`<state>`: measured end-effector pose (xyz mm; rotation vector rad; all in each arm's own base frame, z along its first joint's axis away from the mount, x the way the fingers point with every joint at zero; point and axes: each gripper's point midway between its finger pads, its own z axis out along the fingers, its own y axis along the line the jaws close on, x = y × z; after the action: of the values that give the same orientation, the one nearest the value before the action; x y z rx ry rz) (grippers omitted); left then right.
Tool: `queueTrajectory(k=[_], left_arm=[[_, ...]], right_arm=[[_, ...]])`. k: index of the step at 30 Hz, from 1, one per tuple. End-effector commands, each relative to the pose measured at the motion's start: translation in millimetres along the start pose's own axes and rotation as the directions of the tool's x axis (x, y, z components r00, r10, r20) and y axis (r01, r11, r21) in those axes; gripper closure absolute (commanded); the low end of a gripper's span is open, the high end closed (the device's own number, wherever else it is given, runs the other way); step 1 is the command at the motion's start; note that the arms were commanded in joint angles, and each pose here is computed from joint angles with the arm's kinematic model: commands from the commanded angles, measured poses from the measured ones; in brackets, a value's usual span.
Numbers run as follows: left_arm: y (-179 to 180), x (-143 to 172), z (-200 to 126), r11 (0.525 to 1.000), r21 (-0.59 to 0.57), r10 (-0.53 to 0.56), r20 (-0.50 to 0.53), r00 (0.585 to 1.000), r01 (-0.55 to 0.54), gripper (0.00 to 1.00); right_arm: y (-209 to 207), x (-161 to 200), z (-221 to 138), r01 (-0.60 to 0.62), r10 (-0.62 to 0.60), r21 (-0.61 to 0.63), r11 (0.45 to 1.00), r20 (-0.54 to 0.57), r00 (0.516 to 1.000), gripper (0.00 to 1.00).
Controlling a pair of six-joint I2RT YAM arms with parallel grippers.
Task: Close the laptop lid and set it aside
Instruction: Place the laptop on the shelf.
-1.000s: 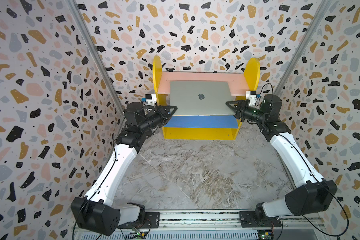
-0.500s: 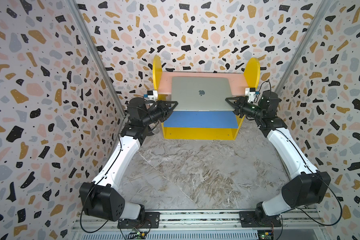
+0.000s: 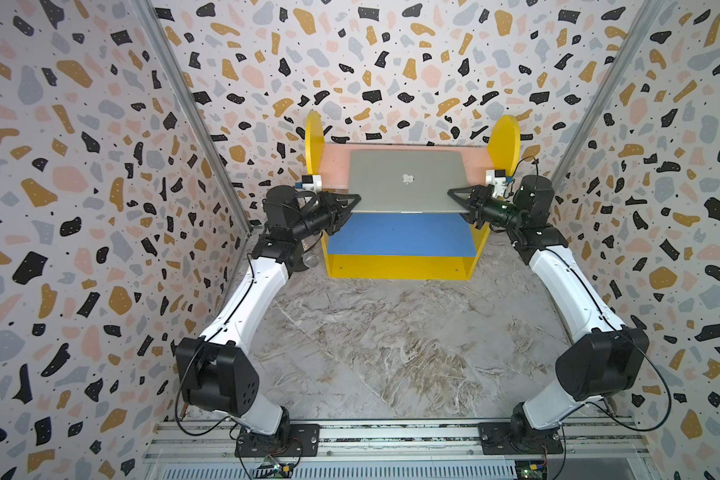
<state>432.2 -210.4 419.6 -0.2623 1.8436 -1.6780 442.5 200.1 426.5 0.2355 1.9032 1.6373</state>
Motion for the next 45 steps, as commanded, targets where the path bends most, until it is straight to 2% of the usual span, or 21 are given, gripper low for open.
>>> queueTrajectory(k=[1,13,21,45], left_arm=[[-60.3,8.5,2.1,0.97,0.187,0.165,-0.044,0.985,-0.154,0.97],[-56.8,-8.1,8.3,0.972,0.211,0.114,-0.031,0.993,-0.105,0.96],[-58.7,-13.7,6.7,0.971,0.219,0.108,-0.026,0.994,-0.1,0.91],[-64.8,-15.8,4.4,0.966,0.248,0.087,-0.031,0.996,-0.077,0.43]], right_arm=[[74.4,14.2,-7.1,0.155,-0.167,-0.194,0.969,-0.049,0.985,0.67],[66.6,-2.3,0.6,0.1,-0.112,-0.197,0.975,-0.053,0.992,0.63],[67.7,-4.4,3.7,0.088,-0.104,-0.207,0.974,-0.064,0.993,0.58],[51.2,-0.7,0.5,0.064,-0.08,-0.156,0.986,-0.093,0.992,0.5]])
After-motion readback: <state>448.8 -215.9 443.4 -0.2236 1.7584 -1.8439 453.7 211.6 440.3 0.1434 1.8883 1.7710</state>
